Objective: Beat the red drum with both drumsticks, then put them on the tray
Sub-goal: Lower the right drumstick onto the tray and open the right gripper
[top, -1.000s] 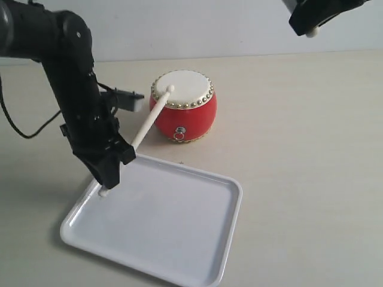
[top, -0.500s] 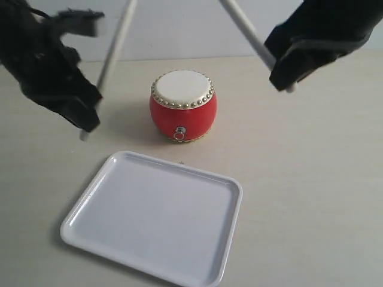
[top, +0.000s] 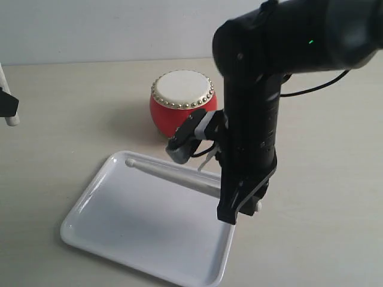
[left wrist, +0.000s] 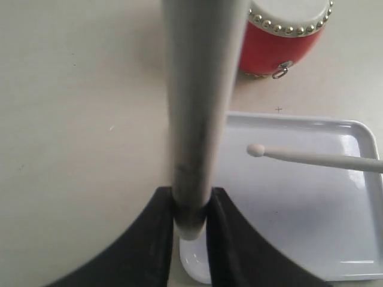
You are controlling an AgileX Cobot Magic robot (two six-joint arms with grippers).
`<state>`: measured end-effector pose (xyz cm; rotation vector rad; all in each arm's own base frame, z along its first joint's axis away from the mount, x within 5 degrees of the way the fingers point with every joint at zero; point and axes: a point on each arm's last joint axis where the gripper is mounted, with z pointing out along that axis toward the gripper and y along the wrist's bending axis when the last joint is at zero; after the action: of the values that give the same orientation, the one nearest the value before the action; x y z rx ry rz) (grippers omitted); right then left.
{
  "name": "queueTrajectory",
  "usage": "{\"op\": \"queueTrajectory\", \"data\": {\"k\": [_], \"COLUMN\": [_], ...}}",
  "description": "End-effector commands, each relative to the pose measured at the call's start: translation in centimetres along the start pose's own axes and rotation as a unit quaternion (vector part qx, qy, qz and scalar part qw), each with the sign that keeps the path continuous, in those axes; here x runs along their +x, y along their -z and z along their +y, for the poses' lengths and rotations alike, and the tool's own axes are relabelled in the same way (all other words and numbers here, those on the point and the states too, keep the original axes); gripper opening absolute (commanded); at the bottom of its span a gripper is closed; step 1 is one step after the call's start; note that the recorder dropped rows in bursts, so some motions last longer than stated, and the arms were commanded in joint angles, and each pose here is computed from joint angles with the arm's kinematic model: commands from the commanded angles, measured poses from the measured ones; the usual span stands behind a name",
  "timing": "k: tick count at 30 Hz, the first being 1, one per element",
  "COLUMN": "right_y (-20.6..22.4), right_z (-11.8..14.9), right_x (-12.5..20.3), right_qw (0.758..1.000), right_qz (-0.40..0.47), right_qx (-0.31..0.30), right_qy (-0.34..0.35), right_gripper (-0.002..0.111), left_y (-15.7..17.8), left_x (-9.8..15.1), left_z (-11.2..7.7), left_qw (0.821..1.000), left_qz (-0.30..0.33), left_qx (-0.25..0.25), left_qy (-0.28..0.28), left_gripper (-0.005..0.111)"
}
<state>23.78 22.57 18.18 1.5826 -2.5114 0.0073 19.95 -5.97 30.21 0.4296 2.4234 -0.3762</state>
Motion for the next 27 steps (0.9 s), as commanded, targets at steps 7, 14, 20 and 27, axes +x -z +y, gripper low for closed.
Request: {"op": "queueTrajectory", "data": {"k": [7, 14, 20, 27], "right_y": [-1.9, -4.3, -4.3, -4.3], "right_z": [-0.4, -0.7, -0.8, -0.7], "right_x": [-2.8, -3.5, -3.5, -3.5], "right_qw": [0.995, 0.997, 0.997, 0.997], "right_qz": [-0.074, -0.048, -0.048, -0.049], "right_qx": [0.051, 0.041, 0.041, 0.038], "right_qy": [0.045, 0.051, 0.05, 0.047], "right_gripper": [0.0, 0.0, 0.006, 0.021], "left_y": [0.1, 0.1, 0.1, 0.1], "left_x": [0.0, 0.0, 0.0, 0.0], "left_z": [-0.1, 0.0, -0.1, -0.1], "left_qw": [1.0, 1.0, 1.0, 1.0], "left_qz": [-0.019, -0.018, -0.016, -0.016], "left_qx": [0.004, 0.004, 0.004, 0.004], "left_qy": [0.02, 0.021, 0.02, 0.02], "left_gripper": [0.0, 0.0, 0.0, 0.0]}}
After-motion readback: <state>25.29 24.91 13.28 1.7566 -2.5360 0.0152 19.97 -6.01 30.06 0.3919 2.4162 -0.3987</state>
